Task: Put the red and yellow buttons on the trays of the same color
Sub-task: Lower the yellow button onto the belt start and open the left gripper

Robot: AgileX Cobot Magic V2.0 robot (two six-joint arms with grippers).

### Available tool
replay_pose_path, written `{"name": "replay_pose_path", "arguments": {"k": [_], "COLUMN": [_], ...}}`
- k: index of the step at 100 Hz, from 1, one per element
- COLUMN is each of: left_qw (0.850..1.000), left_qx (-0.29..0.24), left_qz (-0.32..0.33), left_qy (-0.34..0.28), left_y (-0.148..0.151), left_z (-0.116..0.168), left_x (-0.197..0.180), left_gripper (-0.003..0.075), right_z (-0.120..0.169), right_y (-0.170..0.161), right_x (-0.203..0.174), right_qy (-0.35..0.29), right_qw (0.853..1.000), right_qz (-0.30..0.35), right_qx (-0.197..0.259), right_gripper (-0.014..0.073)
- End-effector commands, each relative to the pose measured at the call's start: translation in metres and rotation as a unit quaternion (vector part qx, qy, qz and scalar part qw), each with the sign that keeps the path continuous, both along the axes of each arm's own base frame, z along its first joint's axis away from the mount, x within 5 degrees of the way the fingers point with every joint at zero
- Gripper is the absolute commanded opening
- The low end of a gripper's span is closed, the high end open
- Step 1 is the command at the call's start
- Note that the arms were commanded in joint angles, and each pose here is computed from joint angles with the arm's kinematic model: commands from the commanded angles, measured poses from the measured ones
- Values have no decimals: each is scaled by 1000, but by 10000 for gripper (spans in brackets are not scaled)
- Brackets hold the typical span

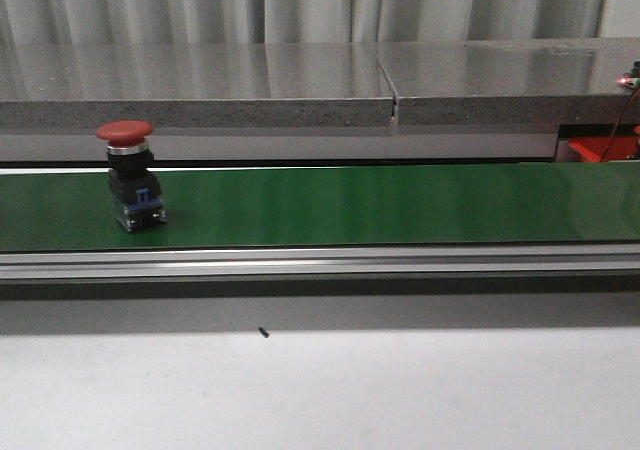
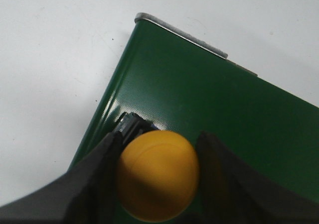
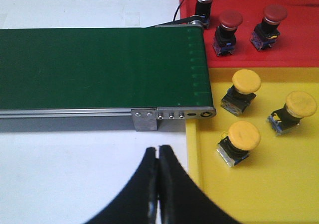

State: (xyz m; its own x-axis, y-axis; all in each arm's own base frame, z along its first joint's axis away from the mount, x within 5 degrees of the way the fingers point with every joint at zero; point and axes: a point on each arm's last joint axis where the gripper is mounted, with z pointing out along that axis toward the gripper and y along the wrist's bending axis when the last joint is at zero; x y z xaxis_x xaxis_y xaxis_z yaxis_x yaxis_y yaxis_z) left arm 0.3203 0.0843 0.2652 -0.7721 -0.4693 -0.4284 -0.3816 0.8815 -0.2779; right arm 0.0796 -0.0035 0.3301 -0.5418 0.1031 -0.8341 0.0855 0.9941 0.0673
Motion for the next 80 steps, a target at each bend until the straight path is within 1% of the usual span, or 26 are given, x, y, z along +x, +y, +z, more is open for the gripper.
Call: {"name": "replay_pose_path", "arguments": {"k": [1, 6, 18, 21, 27, 35, 43, 50, 57, 64, 67, 69, 74, 76, 79, 80], "left_qw": [998, 998, 999, 999, 999, 998, 997, 996, 993, 988, 985, 983, 979, 977, 975, 974], "left_qx": [10, 9, 8, 8, 7, 7, 12, 22, 39, 60, 68, 73, 82, 85, 90, 93], "left_qz": [7, 7, 5, 4, 4, 4, 3, -3, -19, -50, -62, -71, -90, -97, -110, -115], "left_qy": [-58, -57, -54, -53, -52, -57, -70, -91, -114, -135, -146, -151, -163, -167, -172, -172], "left_y": [-2, -3, -3, -3, -3, -4, -6, -8, -13, -22, -26, -29, -37, -40, -44, -45], "left_z": [24, 23, 23, 23, 23, 26, 36, 50, 66, 82, 89, 93, 102, 105, 109, 109], "left_x": [1, 1, 0, 0, 0, -2, -7, -14, -25, -36, -42, -45, -53, -56, -61, -62], "left_gripper": [260, 323, 531, 559, 573, 558, 534, 503, 436, 319, 244, 211, 80, 48, -25, -19], "right_z": [11, 11, 11, 11, 11, 11, 11, 11, 11, 11, 11, 11, 11, 11, 11, 11], "right_y": [-1, -1, -1, -1, -1, -1, -1, -1, -1, -1, -1, -1, -1, -1, -1, -1], "right_x": [2, 2, 2, 2, 2, 2, 2, 2, 2, 2, 2, 2, 2, 2, 2, 2], "right_qy": [-38, -38, -38, -38, -38, -38, -38, -38, -38, -38, -38, -38, -38, -38, -38, -38], "right_qw": [999, 999, 999, 999, 999, 999, 999, 999, 999, 999, 999, 999, 999, 999, 999, 999], "right_qz": [-2, -2, -2, -2, -2, -2, -2, -2, -2, -2, -2, -2, -2, -2, -2, -2], "right_qx": [-7, -7, -7, -7, -7, -7, -7, -7, -7, -7, -7, -7, -7, -7, -7, -7], "right_gripper": [-67, -67, -67, -67, -67, -67, -67, -67, -67, -67, -67, -67, -67, -67, -67, -67]}}
